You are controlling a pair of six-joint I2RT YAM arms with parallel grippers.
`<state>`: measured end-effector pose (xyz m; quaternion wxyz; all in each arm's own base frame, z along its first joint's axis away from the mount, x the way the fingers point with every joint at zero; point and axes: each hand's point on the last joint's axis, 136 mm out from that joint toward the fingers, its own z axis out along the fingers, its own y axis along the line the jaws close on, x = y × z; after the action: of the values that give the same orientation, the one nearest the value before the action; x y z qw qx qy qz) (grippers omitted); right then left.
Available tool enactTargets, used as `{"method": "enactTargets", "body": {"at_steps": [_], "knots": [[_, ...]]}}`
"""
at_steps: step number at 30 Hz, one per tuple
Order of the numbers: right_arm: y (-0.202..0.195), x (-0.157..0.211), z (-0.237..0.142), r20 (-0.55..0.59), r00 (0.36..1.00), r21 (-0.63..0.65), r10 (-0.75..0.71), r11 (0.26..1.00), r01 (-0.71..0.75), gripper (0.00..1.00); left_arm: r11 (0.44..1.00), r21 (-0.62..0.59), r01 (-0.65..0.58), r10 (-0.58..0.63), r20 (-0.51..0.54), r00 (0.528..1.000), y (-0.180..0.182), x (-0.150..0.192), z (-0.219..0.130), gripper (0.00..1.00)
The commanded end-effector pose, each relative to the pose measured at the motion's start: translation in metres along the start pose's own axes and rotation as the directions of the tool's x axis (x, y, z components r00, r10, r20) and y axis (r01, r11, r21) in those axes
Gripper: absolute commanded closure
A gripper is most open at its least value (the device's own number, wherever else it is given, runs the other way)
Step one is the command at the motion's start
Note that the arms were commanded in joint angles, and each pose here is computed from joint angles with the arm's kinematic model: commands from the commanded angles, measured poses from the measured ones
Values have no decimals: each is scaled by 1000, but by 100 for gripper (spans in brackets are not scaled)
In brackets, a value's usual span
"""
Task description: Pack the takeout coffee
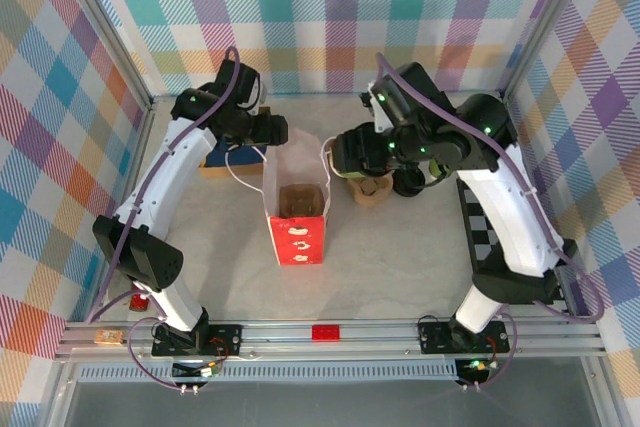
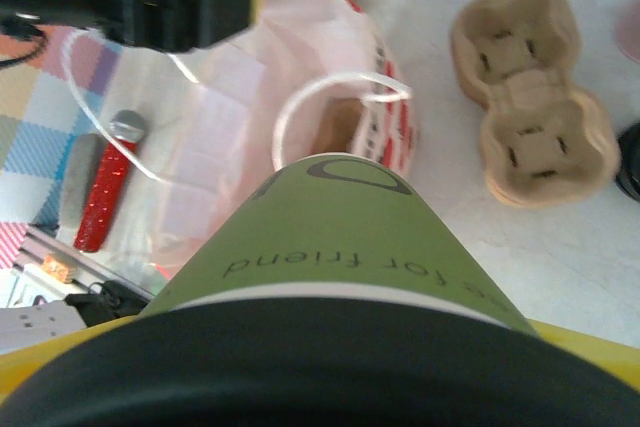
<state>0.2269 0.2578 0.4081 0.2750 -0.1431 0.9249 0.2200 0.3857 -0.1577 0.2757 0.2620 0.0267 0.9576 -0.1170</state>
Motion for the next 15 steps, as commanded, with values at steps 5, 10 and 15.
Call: {"method": "enactTargets", "body": {"at_steps": [5,10,15], "knots": [[23,10,-1,-51,997,-84,-55,995,50,59,1000,-9,1,-1,-14,1000,6,10,5,24],[43,13,4,-52,995,-135,-82,988,74,59,1000,-15,6,-6,-16,1000,8,13,6,33],[61,13,21,-65,993,-158,-97,984,86,59,1000,1,27,-27,2,1000,6,16,-1,51]]}}
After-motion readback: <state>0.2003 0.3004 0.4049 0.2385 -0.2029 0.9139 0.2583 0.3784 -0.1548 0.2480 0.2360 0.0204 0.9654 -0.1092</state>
